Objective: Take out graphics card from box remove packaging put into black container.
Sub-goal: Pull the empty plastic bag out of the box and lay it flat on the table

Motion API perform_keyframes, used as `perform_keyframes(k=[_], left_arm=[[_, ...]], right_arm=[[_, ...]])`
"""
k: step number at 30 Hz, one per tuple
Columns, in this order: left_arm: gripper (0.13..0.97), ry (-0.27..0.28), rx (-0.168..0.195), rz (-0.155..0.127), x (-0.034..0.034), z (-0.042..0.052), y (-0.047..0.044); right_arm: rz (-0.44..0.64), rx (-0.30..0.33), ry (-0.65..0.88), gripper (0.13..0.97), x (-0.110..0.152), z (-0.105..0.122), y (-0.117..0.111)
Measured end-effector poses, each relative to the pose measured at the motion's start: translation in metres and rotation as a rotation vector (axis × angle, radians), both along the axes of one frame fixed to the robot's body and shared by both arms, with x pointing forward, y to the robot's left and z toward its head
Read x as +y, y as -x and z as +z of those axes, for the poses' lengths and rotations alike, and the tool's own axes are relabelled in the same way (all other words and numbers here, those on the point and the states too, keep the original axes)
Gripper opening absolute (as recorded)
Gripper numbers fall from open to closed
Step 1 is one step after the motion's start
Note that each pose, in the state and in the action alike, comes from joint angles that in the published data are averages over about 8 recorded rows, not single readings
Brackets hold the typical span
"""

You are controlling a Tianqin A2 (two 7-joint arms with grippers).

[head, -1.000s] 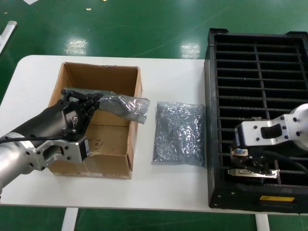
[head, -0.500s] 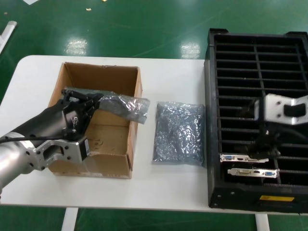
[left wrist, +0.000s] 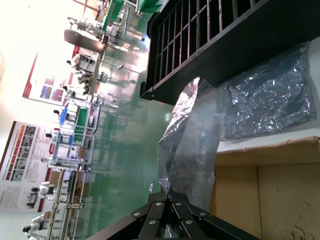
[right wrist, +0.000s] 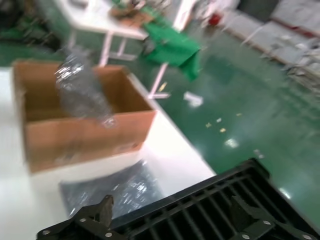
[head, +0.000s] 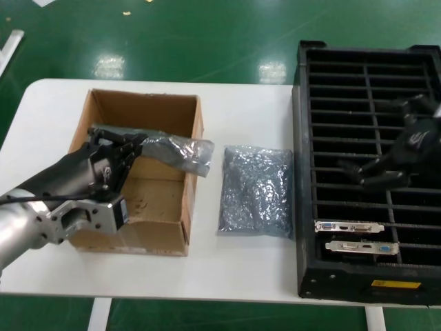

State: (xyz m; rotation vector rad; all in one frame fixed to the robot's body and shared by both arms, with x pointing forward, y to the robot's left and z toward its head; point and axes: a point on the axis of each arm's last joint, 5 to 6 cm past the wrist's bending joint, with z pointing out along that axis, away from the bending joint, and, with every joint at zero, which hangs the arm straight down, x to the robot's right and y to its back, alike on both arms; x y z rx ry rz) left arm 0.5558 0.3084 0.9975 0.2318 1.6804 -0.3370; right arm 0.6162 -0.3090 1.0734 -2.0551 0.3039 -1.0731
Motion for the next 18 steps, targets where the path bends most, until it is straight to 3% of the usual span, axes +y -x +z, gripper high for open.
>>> perform_keyframes(k=[3, 6, 10, 14, 18], left_arm=[[0.138, 0.000, 0.000, 0.000, 0.0000, 0.0000, 0.0000], [0.138, 0.000, 0.000, 0.000, 0.0000, 0.0000, 0.0000], [0.138, 0.039, 0.025, -0.011, -0.0059, 0.0033, 0.0005], [0.138, 0.151, 0.101, -0.034, -0.0200, 0.0128, -0.0001], [0.138, 0.325, 0.228, -0.042, -0.0352, 0.0244, -0.0082]], right_arm=[[-0.023, -0.014, -0.085, 0.741, -0.017, -0.006, -0.001], [-0.037, -0.022, -0.134, 0.794, -0.028, -0.010, -0.002], [-0.042, -0.025, -0.152, 0.863, -0.032, -0.012, -0.002], [-0.042, -0.025, -0.152, 0.899, -0.033, -0.012, -0.002], [-0.042, -0.025, -0.152, 0.935, -0.033, -0.012, -0.002]])
